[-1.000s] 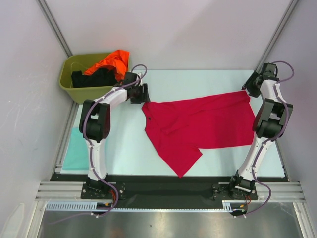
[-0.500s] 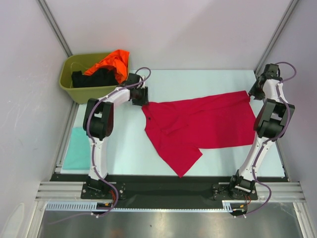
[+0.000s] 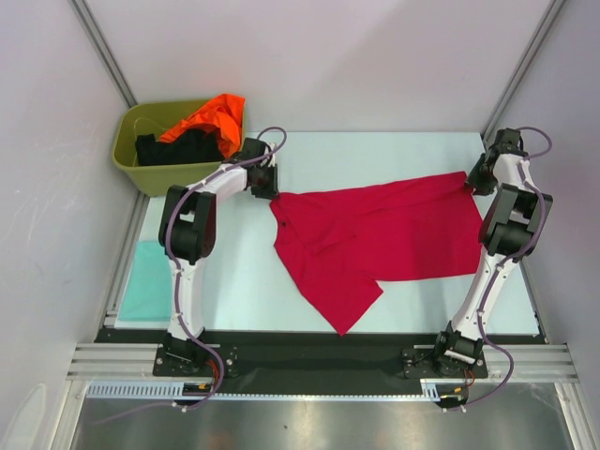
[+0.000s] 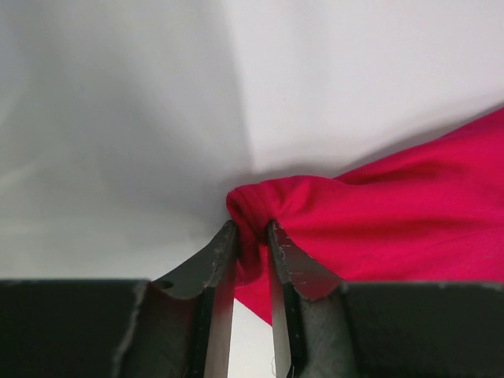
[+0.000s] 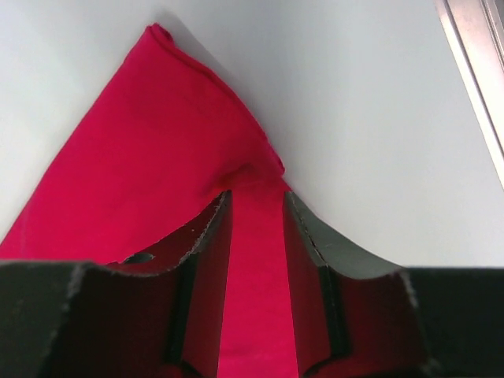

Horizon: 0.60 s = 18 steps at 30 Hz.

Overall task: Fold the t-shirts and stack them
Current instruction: Fold the tshirt

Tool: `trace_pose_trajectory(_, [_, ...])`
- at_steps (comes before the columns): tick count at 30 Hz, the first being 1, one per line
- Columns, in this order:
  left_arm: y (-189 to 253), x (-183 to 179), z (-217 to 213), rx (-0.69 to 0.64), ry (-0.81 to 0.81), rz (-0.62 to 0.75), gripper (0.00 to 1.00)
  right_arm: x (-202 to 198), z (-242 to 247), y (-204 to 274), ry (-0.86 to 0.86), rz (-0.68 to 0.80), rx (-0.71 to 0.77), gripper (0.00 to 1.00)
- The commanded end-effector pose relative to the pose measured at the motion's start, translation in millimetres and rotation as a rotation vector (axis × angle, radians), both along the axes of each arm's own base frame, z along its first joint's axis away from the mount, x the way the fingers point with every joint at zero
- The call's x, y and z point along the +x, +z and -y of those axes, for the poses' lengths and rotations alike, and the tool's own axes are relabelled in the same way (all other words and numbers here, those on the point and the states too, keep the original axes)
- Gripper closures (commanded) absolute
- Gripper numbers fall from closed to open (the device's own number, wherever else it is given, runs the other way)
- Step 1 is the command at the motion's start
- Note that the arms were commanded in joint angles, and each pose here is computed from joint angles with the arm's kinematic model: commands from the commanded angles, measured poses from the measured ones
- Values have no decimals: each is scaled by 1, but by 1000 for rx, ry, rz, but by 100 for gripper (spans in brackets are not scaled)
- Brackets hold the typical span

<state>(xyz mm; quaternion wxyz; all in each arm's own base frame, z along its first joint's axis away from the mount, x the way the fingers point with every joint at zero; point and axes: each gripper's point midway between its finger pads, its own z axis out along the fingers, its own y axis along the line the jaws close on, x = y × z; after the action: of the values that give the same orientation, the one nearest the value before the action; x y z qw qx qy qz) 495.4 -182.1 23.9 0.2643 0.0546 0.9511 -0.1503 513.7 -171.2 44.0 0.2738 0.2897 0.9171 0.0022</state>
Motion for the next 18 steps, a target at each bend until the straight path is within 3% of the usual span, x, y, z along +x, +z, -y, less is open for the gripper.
trace_pose_trajectory(1, [13, 8, 5, -12, -16, 28, 74, 13, 8, 8, -14, 40, 4, 62])
trace_pose_trajectory(18, [13, 11, 6, -18, -6, 16, 77, 31, 26, 2, -28, 96, 22, 63])
